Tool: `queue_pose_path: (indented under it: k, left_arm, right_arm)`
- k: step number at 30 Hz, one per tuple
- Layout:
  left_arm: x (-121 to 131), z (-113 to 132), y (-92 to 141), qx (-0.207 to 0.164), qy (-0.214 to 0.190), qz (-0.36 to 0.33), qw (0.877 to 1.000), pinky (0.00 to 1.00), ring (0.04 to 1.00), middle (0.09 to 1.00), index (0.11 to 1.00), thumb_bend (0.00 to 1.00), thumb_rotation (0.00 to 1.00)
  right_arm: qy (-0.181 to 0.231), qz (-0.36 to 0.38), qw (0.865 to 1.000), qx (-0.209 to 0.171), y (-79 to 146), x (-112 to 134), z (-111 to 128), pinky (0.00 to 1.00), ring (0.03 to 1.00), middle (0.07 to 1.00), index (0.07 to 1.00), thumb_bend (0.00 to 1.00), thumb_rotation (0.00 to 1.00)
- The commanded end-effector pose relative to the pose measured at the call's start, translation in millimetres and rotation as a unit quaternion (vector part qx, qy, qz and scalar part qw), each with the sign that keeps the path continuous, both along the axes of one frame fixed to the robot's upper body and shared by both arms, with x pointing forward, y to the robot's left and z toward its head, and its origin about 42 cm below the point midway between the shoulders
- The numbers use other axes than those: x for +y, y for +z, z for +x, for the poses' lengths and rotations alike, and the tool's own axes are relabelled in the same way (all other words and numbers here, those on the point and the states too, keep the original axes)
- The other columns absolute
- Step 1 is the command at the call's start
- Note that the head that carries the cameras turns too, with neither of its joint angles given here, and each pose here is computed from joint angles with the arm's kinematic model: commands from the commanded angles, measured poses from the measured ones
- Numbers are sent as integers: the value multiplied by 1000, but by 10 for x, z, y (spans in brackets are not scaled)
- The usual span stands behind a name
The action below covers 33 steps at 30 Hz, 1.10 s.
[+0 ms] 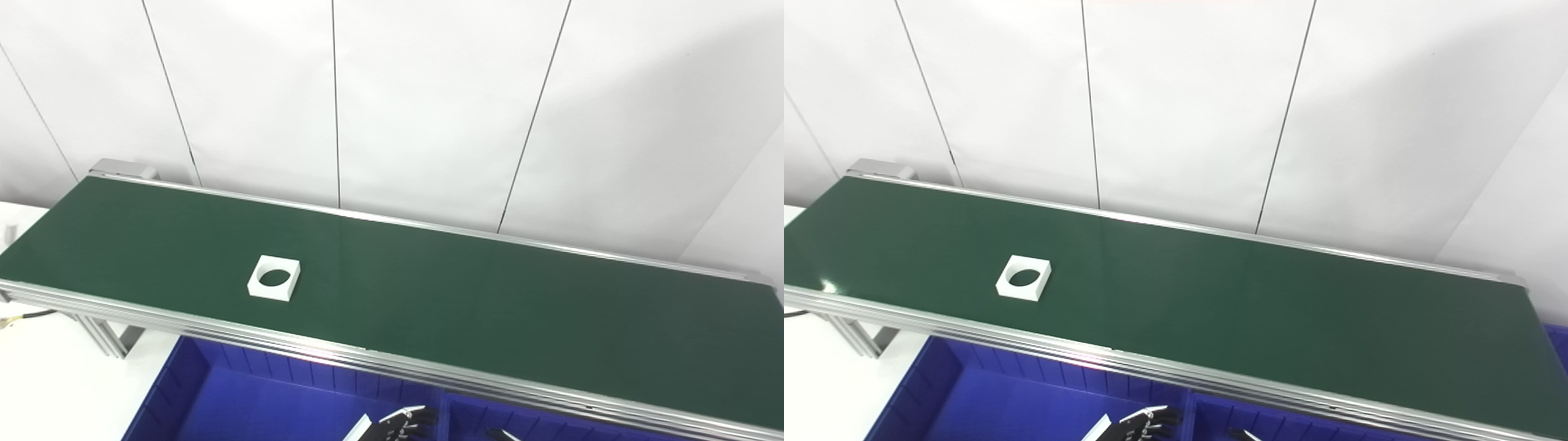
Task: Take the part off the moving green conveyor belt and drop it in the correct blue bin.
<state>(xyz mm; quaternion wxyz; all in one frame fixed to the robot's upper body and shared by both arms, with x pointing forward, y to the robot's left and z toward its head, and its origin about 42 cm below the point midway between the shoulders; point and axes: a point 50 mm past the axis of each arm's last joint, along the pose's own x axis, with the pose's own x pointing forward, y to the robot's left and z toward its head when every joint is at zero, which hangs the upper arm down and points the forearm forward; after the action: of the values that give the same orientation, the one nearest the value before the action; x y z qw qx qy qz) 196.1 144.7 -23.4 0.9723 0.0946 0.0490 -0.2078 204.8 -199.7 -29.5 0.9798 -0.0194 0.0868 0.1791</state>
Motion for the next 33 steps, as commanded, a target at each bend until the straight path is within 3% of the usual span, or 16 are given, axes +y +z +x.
queue_pose_path:
  k: [1, 7, 13, 19, 23, 28, 30, 33]
  left_arm:
    - [-44, 97, 97, -35, 0, -9, 999, 727, 788, 837, 837, 988, 242]
    - [-39, 80, 200, -57, -5, -9, 998, 725, 785, 834, 835, 988, 241]
    - [-109, -2, 617, -128, -36, -38, 990, 692, 786, 835, 821, 977, 244]
    - [-278, 40, 1284, -252, -74, -59, 963, 669, 783, 841, 823, 960, 289]
    - [-269, 276, 1630, -339, -85, -25, 937, 626, 757, 834, 836, 955, 224]
    - [-163, 673, 1809, -397, -67, 52, 914, 617, 751, 843, 846, 967, 258]
    - [-73, 871, 1872, -411, -57, 113, 903, 606, 752, 851, 856, 963, 269]
    - [54, 1111, 1941, -424, -36, 179, 887, 593, 750, 850, 854, 976, 212]
  right_arm:
    - [5, 16, 999, -39, 108, 47, 100, 703, 766, 886, 796, 976, 328]
    - [8, 12, 999, -43, 125, 63, 104, 695, 770, 885, 795, 983, 327]
    - [9, 16, 999, -44, 129, 88, 89, 688, 766, 885, 796, 979, 323]
    - [9, 8, 999, -42, 116, 79, 95, 678, 758, 879, 796, 976, 344]
    - [11, 6, 999, -39, 99, 74, 102, 705, 782, 890, 801, 978, 342]
    - [12, 3, 999, -38, 93, 82, 106, 725, 805, 901, 806, 973, 356]
    - [9, 11, 999, -36, 87, 83, 97, 714, 800, 901, 804, 975, 347]
    - [4, 21, 999, -33, 78, 75, 87, 696, 777, 897, 803, 976, 329]
